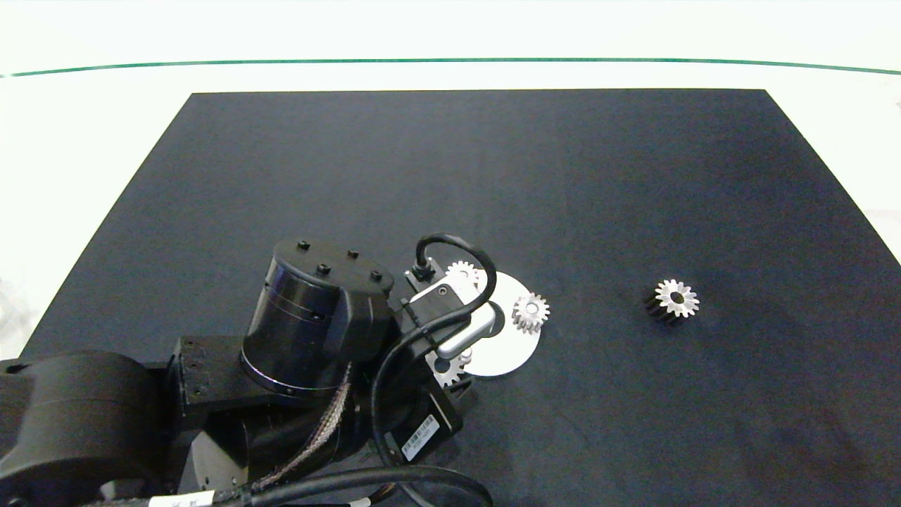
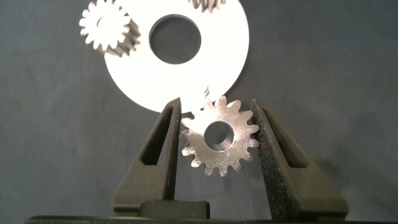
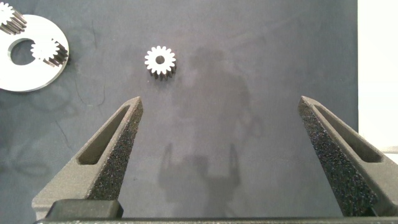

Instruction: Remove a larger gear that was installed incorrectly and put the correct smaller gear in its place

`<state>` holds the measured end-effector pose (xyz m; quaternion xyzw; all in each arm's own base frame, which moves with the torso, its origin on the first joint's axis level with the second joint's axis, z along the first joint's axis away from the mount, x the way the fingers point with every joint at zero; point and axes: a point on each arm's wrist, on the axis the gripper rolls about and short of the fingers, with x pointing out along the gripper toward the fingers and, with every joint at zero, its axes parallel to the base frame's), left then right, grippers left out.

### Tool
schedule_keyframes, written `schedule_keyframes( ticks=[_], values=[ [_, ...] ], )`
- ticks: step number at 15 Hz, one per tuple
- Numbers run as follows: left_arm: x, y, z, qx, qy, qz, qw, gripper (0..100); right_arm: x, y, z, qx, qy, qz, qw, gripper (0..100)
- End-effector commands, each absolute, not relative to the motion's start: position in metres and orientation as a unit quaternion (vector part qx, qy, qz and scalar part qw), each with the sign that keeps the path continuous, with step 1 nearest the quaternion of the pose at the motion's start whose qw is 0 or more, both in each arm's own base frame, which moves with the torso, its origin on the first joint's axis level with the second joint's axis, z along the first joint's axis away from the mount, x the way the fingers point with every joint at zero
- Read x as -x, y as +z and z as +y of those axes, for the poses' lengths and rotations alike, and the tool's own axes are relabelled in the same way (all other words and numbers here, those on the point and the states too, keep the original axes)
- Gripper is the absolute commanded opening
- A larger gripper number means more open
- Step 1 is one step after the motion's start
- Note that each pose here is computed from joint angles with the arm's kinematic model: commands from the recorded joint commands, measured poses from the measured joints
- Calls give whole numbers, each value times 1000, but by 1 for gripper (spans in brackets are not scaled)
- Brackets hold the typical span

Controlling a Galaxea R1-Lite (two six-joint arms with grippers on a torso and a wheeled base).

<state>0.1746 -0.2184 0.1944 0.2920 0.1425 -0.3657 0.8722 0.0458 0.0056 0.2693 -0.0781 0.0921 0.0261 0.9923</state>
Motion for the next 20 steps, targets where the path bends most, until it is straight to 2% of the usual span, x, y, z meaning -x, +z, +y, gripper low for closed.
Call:
schedule_keyframes(
  ticks=[1,4,12,20],
  values=[
    [-179,188,-235,-298,-372,142,868,28,-44,269,5,78,26,91,992,100],
    [-185,192,-244,-294,-372,134,870,28,-44,268,5,78,26,91,992,100],
    [-193,183,-255,-296,-371,133,870,28,-43,264,5,69,25,96,993,100],
    [-201,180,-257,-309,-359,127,871,28,-42,264,5,68,25,94,993,100]
  ],
)
